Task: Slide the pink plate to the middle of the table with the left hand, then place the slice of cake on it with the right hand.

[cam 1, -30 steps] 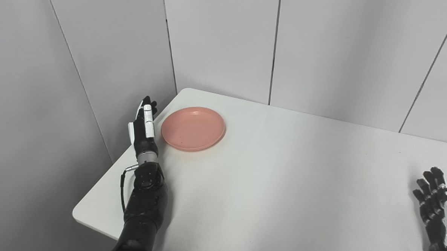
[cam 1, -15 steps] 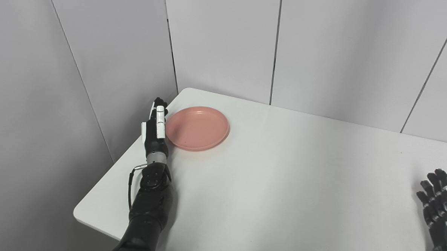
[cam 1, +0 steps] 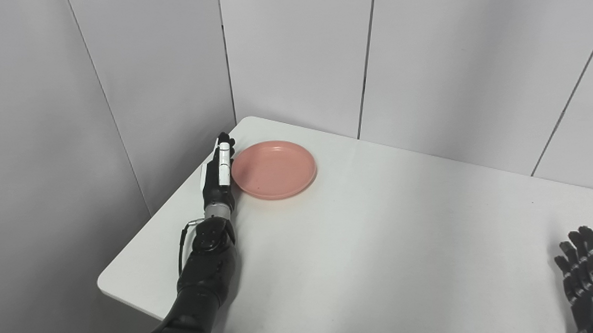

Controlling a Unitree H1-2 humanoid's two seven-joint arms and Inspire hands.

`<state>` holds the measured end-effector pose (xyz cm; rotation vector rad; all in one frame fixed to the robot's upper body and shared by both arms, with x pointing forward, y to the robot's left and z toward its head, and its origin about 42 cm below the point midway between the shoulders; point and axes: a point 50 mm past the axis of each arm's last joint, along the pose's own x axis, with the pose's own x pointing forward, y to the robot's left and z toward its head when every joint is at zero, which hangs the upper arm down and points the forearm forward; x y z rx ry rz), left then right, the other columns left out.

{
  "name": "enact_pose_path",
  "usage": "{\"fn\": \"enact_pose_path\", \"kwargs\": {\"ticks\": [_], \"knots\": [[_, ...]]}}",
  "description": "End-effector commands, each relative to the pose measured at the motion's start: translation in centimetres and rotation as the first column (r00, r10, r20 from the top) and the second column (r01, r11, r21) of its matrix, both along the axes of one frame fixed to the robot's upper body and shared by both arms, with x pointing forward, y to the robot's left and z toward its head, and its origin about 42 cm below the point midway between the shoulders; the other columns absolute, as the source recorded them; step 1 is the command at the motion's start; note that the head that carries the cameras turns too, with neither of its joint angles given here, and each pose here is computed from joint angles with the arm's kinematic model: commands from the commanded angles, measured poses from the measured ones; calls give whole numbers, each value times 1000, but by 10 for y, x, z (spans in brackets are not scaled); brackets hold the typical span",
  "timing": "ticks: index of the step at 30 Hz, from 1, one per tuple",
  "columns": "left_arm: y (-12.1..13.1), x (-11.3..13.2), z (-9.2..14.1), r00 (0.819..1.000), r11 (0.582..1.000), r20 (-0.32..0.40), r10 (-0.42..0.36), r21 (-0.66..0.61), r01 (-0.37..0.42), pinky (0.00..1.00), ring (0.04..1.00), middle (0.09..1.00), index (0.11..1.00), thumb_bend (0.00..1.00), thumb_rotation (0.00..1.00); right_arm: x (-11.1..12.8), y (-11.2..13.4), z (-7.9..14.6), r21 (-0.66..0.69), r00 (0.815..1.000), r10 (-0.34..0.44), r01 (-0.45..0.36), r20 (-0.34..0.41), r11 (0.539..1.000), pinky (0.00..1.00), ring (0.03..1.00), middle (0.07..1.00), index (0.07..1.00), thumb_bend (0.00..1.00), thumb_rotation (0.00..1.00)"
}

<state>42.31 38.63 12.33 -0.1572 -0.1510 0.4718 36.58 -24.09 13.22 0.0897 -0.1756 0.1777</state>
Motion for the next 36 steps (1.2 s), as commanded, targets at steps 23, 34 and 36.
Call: {"fn": "enact_pose_path", "kwargs": {"ticks": [23, 34, 36], "knots": [[-33, 39, 33, 983, 986, 80, -165, -9, 166, 1000, 951, 934, 955, 770, 1000, -17, 4, -10, 8, 999, -5, 6, -39, 1000, 1000, 1000, 1000, 1000, 420, 1000], [-53, 59, 38, 969, 971, 67, -239, 27, 238, 1000, 960, 930, 946, 758, 1000, -29, 11, -4, 11, 1000, -5, 5, -31, 1000, 1000, 1000, 1000, 1000, 449, 980], [-58, 64, 39, 966, 968, 60, -251, 13, 251, 1000, 954, 925, 943, 763, 1000, -29, 11, -3, 11, 999, -9, 9, -31, 1000, 1000, 1000, 1000, 1000, 451, 962]]}}
